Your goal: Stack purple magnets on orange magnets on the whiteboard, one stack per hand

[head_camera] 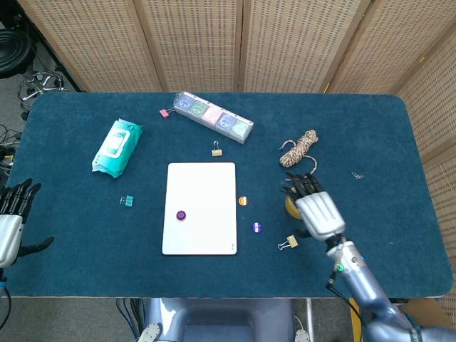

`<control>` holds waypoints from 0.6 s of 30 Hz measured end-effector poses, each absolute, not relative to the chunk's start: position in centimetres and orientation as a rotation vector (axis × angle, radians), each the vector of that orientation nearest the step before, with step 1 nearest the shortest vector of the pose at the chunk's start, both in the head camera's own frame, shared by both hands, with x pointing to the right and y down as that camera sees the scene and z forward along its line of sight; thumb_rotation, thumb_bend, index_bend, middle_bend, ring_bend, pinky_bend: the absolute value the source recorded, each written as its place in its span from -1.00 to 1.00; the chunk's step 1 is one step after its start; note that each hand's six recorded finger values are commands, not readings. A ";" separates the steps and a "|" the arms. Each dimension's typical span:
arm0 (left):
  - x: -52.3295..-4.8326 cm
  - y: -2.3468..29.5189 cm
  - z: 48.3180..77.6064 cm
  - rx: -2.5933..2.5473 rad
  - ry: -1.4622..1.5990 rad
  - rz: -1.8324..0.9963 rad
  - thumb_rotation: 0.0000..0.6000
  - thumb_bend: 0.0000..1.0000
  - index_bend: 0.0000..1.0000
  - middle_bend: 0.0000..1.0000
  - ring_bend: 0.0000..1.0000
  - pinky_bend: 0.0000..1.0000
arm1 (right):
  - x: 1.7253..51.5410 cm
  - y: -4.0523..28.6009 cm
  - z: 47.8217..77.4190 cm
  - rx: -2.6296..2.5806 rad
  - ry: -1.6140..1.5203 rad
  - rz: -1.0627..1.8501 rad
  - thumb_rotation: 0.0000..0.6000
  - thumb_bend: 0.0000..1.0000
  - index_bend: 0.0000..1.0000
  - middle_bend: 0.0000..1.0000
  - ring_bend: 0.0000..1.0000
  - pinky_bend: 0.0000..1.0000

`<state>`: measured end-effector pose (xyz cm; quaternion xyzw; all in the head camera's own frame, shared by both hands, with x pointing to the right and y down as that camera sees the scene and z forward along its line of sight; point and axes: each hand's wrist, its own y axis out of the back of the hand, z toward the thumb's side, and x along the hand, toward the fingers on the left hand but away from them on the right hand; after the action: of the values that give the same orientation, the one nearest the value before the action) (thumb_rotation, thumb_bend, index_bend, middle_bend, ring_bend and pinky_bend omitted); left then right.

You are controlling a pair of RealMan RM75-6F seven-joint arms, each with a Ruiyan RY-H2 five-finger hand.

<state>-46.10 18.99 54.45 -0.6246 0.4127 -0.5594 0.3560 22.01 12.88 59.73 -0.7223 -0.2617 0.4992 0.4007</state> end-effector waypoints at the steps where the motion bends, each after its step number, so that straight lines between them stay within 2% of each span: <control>1: -46.1 19.0 54.4 -1.619 1.064 -1.441 1.00 -0.85 -1.00 -1.00 -1.00 -1.00 | 20.5 12.4 60.2 -1.841 -0.650 1.250 1.00 -0.86 -0.58 -1.00 -1.00 -1.00; 9: -46.1 19.1 54.3 -1.649 1.068 -1.434 1.00 -0.85 -1.00 -1.00 -1.00 -1.00 | 14.7 10.4 64.4 -1.859 -0.574 1.282 1.00 -0.78 -0.50 -1.00 -1.00 -1.00; 14: -46.5 18.8 54.0 -1.659 1.093 -1.433 1.00 -0.85 -1.00 -1.00 -1.00 -1.00 | 13.1 9.6 66.8 -1.830 -0.543 1.313 1.00 -0.76 -0.43 -1.00 -1.00 -1.00; 18: -46.7 18.7 54.1 -1.664 1.093 -1.441 1.00 -0.85 -1.00 -1.00 -1.00 -1.00 | 12.2 9.3 68.8 -1.820 -0.531 1.336 1.00 -0.67 -0.40 -1.00 -1.00 -1.00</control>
<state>-46.75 18.68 54.06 -0.6378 0.4189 -0.5523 0.3357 12.23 9.25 68.76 -0.7193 -0.2100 0.5282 0.3994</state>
